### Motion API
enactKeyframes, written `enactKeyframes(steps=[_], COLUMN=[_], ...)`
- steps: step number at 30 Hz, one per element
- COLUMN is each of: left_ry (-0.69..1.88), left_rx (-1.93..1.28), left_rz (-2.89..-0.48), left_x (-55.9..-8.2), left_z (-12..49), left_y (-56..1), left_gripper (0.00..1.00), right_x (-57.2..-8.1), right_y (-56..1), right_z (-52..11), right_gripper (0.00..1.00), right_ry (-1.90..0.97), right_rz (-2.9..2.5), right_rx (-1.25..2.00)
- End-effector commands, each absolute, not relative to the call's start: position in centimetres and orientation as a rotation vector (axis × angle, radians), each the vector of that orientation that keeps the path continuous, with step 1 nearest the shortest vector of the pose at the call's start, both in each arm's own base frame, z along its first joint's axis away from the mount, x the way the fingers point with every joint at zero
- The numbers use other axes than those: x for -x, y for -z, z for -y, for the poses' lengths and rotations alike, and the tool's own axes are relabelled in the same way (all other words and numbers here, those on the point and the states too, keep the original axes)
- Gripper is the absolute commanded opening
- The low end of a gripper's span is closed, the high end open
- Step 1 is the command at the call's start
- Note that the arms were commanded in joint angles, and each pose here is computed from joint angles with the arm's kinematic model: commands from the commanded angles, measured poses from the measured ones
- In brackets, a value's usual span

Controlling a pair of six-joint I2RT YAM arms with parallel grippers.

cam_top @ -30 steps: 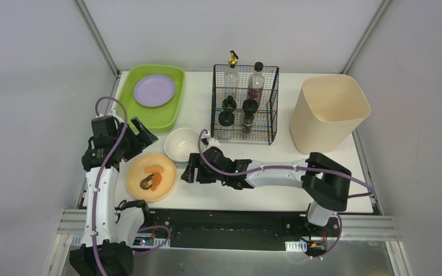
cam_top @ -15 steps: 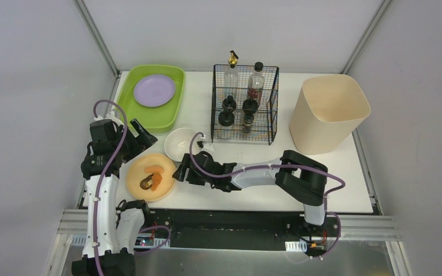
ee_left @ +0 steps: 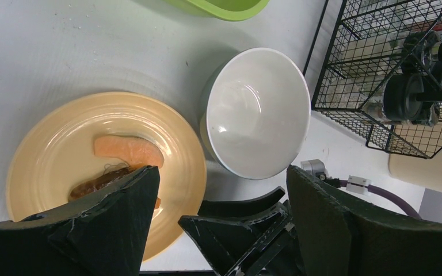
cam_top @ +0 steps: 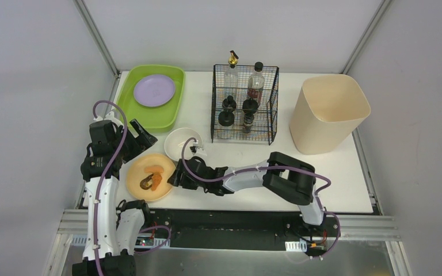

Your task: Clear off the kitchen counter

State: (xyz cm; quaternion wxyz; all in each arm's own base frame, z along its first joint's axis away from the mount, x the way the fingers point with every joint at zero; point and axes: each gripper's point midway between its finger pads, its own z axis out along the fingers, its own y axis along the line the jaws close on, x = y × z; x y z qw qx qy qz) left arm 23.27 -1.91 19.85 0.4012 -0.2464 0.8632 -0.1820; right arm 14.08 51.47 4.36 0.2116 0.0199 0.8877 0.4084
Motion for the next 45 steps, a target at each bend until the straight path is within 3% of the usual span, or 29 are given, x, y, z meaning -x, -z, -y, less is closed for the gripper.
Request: enactKeyframes(steps=[1,12,32,45], left_ry=[0.423,0.418,0.416,0.421], left_rx=[0.602,0.605,0.602,0.604], left_rz=[-2.166,-2.162,-2.162,-2.167], left_x=[-23.4,-23.3,-23.2,-23.3], left_z=[1.5,1.4,1.4,1.5], left_y=[-20.0,-20.0,-19.9,-19.8], left_gripper=[0.83,0.83,0.83,0.83], right_x=[-13.9,-13.6,-14.0,-15.3], right_y=[-5.2,-3.5,-4.7,-3.5], right_z=[-53.0,-53.6,-51.7,-46.6], right_gripper=[0.56,0.46,0.01,0.0], right_ry=[-1.171,-1.123,-1.066,-0.912], right_rz=[-2.432,-2.458,-2.43,-2.502], right_rx=[-0.068,-0.044,0.01,0.07])
